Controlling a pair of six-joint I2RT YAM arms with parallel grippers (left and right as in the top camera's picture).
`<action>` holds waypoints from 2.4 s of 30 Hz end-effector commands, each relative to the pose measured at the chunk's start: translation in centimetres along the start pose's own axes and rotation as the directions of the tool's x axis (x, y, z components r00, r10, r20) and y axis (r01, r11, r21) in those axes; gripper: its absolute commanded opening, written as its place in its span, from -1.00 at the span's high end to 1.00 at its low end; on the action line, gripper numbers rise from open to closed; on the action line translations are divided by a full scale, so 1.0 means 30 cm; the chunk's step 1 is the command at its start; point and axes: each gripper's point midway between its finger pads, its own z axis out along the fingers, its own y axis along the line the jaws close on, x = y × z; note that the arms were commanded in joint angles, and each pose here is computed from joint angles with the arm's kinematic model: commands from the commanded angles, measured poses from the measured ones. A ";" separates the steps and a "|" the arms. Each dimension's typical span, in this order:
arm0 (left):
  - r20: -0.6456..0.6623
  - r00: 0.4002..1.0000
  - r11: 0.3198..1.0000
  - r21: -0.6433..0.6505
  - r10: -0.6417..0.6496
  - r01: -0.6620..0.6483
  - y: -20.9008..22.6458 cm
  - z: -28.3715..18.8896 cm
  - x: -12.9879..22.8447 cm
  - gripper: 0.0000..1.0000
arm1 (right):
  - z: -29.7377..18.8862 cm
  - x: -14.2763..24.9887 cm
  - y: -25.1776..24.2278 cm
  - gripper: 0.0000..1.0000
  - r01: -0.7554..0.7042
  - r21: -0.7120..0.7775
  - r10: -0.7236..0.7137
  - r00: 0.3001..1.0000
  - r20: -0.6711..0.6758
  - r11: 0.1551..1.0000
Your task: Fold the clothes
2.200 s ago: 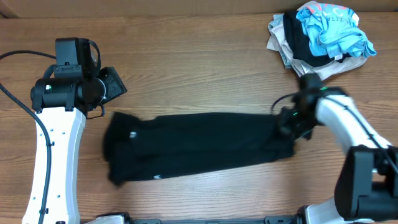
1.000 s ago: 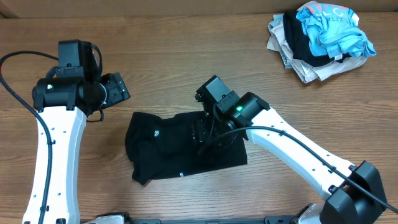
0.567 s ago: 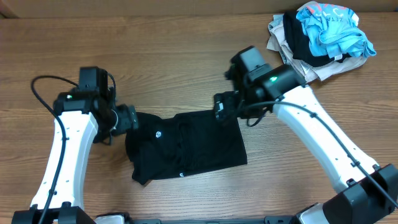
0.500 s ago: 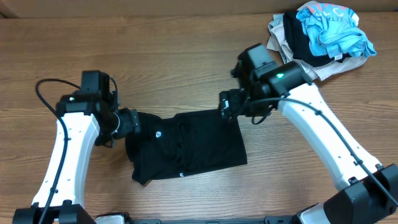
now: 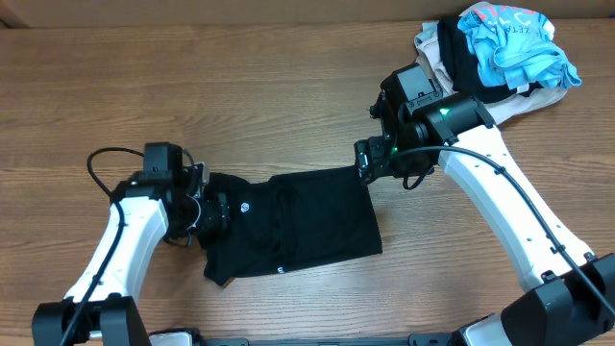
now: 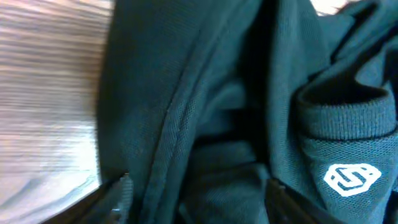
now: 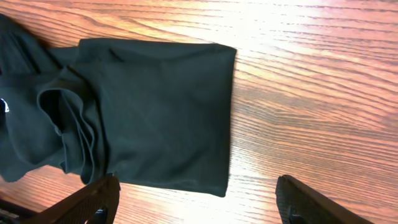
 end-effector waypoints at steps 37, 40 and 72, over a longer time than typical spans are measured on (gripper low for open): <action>0.160 0.965 0.978 -0.038 0.208 -0.204 -0.240 -0.409 -0.232 0.92 | 0.475 0.132 0.404 0.92 -0.229 -0.314 0.186 0.969 -0.161 0.921; 0.151 0.951 0.962 0.007 0.270 -0.274 -0.359 -0.402 -0.197 0.92 | 0.463 0.102 0.368 0.92 -0.260 -0.318 0.221 0.963 -0.155 0.912; 0.032 0.921 0.912 0.137 0.387 -0.388 -0.880 -0.369 -0.153 -0.74 | -0.285 -0.021 -0.303 0.72 -0.403 -0.456 0.563 0.771 0.299 0.794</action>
